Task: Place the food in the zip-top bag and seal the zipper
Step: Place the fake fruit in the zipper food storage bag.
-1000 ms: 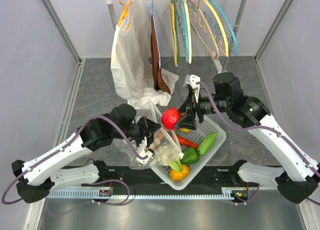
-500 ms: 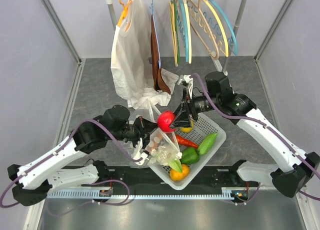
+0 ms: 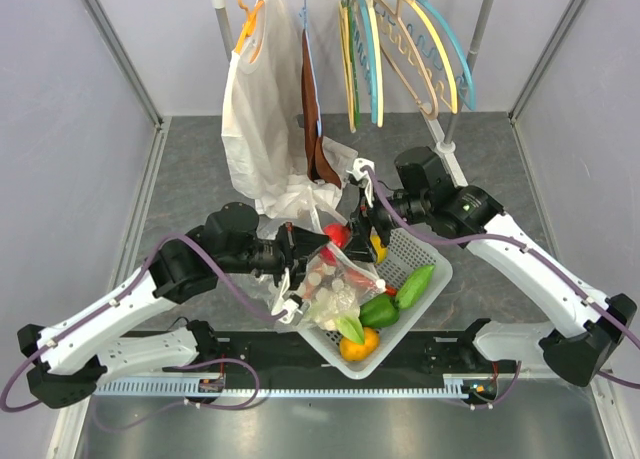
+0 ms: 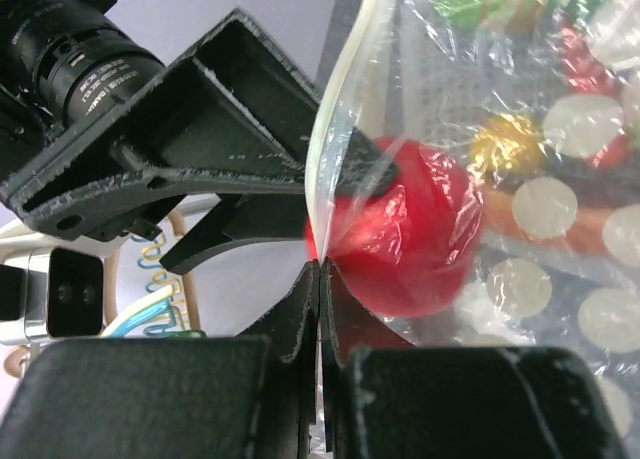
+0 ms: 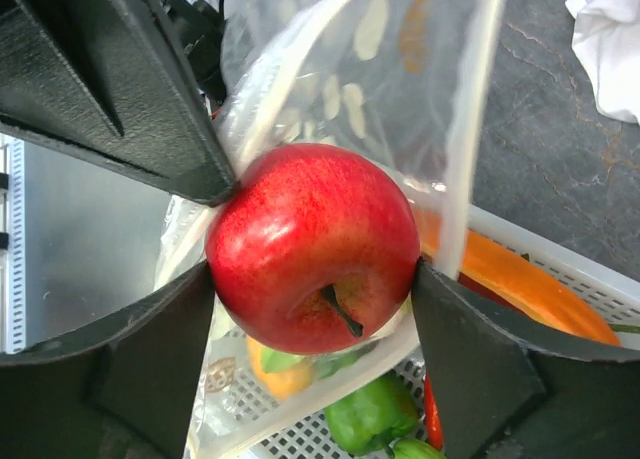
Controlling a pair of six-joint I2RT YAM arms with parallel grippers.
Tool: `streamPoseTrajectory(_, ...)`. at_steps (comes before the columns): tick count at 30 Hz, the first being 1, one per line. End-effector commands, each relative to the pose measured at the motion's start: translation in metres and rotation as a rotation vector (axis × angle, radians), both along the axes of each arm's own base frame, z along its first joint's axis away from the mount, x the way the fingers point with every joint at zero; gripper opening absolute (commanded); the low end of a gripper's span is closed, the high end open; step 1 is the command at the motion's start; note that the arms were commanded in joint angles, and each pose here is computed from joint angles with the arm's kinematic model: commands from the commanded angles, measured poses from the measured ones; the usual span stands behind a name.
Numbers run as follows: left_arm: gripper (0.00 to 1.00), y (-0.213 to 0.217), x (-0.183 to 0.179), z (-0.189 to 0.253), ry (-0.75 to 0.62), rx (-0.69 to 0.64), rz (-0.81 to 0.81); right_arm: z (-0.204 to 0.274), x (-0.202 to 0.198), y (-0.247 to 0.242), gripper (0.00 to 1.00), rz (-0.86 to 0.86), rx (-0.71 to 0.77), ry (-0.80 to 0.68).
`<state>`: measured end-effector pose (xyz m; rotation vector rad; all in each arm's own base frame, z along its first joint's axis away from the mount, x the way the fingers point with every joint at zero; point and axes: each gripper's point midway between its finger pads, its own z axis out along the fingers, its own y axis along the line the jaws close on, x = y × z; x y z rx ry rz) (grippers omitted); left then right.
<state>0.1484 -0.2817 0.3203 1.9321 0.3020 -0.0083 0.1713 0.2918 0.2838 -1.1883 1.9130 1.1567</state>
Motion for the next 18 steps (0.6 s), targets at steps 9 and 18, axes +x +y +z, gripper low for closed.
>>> streamPoseTrajectory(9,0.02,-0.003,0.006,0.03,-0.107,-0.082,0.003,0.037,0.004,-0.015,0.98,-0.047,0.022,-0.175)
streamPoseTrajectory(18,0.02,0.011,0.004,0.017,-0.122,-0.055,0.023,0.028,0.029,-0.07,0.98,-0.266,0.003,-0.18)
